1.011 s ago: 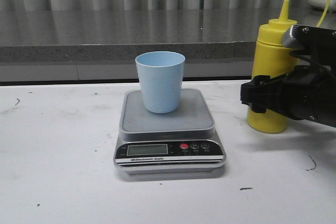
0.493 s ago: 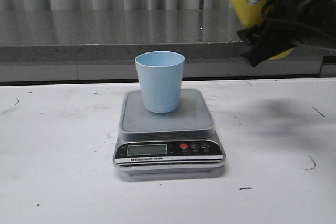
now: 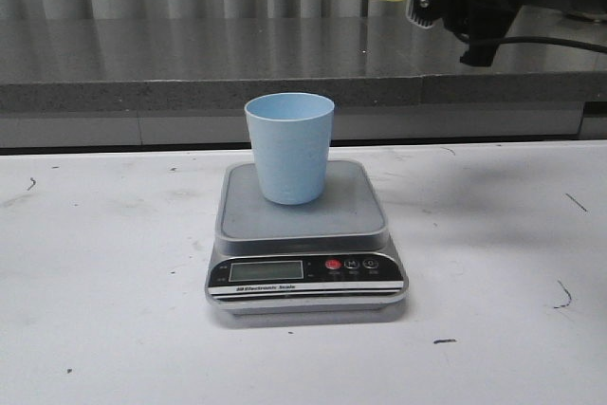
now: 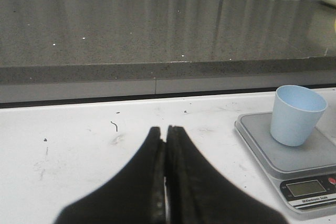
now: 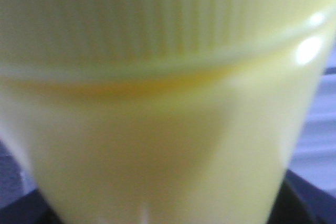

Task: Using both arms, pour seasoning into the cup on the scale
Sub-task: 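Lift the yellow bottle with the right gripper and tilt its nozzle toward the cup, then turn the yellow bottle upright with the right gripper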

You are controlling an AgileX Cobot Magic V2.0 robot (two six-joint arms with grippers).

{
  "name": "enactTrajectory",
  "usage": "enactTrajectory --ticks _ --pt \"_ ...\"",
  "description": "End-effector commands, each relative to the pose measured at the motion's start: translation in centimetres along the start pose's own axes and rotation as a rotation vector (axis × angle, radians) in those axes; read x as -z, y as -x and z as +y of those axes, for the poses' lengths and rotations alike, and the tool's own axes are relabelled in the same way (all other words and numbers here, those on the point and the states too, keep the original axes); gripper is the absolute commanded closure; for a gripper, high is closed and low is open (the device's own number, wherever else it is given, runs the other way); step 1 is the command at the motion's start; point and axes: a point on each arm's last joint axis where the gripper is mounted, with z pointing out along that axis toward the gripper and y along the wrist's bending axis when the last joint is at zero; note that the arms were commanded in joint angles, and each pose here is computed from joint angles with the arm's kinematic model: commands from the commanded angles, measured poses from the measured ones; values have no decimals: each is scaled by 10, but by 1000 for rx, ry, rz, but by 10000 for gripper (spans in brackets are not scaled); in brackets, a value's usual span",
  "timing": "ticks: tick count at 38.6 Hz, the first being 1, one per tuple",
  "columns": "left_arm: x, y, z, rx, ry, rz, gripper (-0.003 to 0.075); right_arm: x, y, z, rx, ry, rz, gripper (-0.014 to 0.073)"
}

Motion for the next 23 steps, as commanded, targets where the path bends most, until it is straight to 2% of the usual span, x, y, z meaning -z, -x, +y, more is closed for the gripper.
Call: enactTrajectory --ticks 1,10,19,23 --pt "2 15 -1 20 -4 -93 740 -2 10 -46 141 -205 -62 437" --pt "2 15 -1 20 -4 -93 740 -7 17 -40 353 -108 -124 437" --pt "2 15 -1 20 -4 -93 740 -7 17 -38 362 -91 -130 437" --pt "2 15 -1 20 -4 -93 740 -7 16 -39 319 -89 -113 437"
